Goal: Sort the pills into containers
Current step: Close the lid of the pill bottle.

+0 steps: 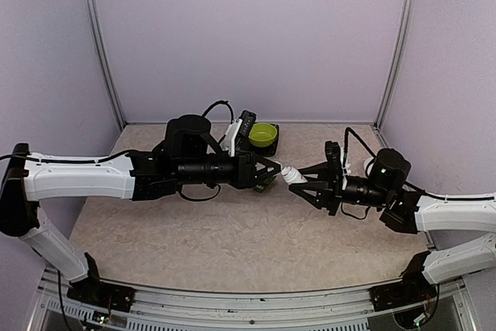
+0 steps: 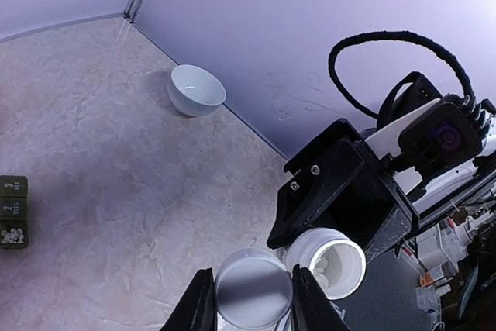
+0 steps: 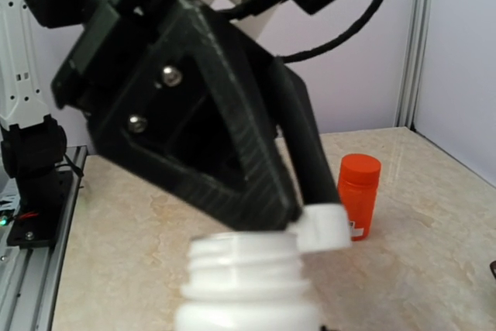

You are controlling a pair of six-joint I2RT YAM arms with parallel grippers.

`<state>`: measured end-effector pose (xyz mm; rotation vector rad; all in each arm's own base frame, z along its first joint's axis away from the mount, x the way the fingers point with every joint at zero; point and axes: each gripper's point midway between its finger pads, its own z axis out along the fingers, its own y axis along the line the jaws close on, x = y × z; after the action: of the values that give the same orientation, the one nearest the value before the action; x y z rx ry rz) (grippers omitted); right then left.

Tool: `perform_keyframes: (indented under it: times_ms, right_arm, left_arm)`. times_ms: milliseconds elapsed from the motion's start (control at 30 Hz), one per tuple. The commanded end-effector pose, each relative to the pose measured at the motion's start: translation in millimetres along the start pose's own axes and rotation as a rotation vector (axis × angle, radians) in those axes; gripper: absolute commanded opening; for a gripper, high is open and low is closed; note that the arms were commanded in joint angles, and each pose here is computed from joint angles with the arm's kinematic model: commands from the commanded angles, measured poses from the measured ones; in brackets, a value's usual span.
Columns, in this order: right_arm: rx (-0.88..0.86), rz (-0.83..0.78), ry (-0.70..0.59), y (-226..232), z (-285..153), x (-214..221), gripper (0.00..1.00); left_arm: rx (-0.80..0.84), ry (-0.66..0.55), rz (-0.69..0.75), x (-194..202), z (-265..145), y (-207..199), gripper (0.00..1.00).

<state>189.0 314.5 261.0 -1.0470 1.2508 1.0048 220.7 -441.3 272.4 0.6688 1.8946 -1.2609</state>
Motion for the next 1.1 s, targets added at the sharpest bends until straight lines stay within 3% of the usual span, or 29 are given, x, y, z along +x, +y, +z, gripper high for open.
perform_keyframes:
  times_ms: [0, 567, 1067]
  right_arm:
    - [0.005, -0.018, -0.006, -1, 6, -6, 0.00]
    - [0.036, -0.021, 0.002, -4, 3, -4, 0.00]
    - [0.039, -0.029, 0.002, -6, 5, -10, 0.00]
  left_arm:
    - [0.087, -0.028, -0.006, -11, 2, -22, 0.27]
    - [0.108, -0.092, 0.001, -25, -9, -30, 0.27]
    - [0.143, -0.047, -0.002, -17, -3, -34, 0.27]
